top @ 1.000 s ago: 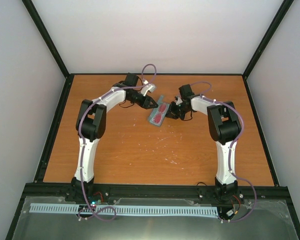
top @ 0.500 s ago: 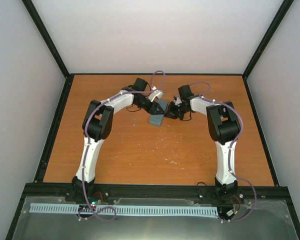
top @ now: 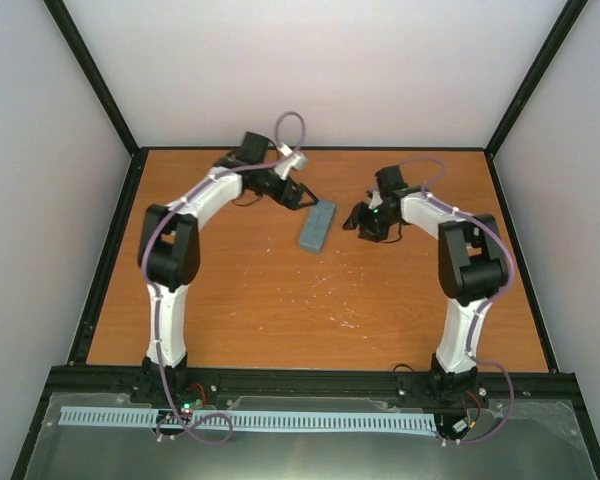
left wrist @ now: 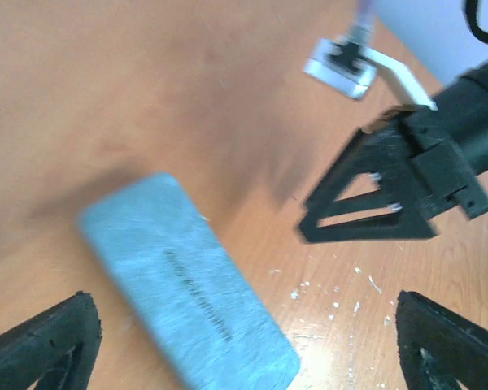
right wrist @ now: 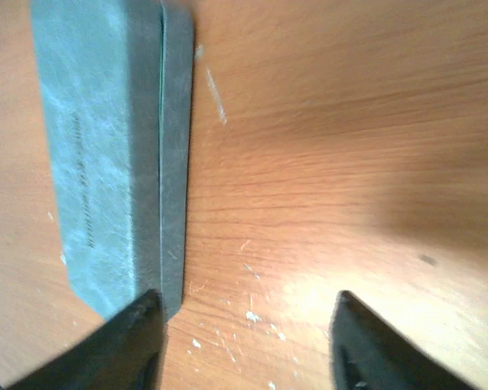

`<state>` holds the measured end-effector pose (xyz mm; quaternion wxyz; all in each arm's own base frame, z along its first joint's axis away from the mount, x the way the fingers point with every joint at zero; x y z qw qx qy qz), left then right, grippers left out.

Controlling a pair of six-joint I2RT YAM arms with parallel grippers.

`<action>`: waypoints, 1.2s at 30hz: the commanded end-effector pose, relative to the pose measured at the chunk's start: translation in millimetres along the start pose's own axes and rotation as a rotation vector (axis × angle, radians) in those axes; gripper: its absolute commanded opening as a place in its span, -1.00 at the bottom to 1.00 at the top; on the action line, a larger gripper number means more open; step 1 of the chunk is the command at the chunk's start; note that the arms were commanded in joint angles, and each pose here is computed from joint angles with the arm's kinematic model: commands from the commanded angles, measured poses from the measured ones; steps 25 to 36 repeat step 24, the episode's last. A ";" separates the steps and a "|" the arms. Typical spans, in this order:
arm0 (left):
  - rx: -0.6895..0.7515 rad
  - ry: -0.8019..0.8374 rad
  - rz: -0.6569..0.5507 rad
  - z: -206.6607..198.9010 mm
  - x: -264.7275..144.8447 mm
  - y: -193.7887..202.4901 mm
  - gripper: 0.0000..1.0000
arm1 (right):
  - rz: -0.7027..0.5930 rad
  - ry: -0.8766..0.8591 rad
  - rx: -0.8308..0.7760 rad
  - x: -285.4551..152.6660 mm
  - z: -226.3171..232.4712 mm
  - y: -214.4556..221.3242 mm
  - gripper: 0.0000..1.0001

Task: Organize the sunglasses
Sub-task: Reset both arms

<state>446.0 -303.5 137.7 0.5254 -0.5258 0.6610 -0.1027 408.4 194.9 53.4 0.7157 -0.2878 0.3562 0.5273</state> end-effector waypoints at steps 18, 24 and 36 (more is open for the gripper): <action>-0.200 -0.633 0.001 54.3 -192.3 113.4 0.99 | -0.259 0.348 -0.018 -144.6 -61.4 -17.7 1.00; -0.227 -0.617 0.018 56.9 -186.1 122.0 0.99 | -0.277 0.343 0.000 -146.0 -61.0 -24.1 1.00; -0.227 -0.617 0.018 56.9 -186.1 122.0 0.99 | -0.277 0.343 0.000 -146.0 -61.0 -24.1 1.00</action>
Point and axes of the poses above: each gripper's point midway between its finger pads, its own x axis out along the fingers, its own z axis along the line the jaws close on, y = z × x, the point moved 1 cm from there along -x, back along the fingers, and after that the axes turned 4 degrees about x, right-handed, at the moved point
